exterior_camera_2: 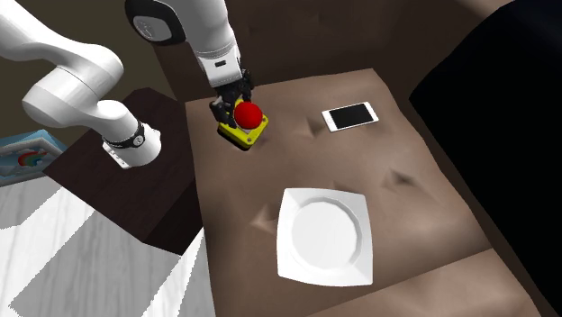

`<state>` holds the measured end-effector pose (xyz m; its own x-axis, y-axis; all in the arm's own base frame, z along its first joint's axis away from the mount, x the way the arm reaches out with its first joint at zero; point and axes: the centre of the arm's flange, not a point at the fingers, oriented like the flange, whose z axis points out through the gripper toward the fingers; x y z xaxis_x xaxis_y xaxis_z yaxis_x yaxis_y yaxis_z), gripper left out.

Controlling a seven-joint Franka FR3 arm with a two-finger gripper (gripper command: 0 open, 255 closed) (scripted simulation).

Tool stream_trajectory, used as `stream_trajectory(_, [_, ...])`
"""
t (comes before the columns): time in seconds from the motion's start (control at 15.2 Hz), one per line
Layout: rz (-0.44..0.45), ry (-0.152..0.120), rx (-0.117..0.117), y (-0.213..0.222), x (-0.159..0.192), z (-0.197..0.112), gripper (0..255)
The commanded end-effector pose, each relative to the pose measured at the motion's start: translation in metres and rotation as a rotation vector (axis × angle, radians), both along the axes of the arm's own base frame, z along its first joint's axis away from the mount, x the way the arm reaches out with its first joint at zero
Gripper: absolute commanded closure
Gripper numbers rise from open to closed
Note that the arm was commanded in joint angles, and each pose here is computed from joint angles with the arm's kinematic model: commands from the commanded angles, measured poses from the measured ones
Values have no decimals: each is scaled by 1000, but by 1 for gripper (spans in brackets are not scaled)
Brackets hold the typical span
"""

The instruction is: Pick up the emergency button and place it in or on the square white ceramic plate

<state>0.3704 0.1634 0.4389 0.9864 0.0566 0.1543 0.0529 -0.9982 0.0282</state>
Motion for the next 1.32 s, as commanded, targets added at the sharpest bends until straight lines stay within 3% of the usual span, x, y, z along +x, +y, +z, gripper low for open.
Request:
stream_trajectory(0.0, [0, -1, 0, 0, 0, 11, 255])
stream_trajectory(0.4, [0, -1, 0, 0, 0, 42, 255])
stream_trajectory(1.25, [0, -1, 0, -70, 155, 59, 255])
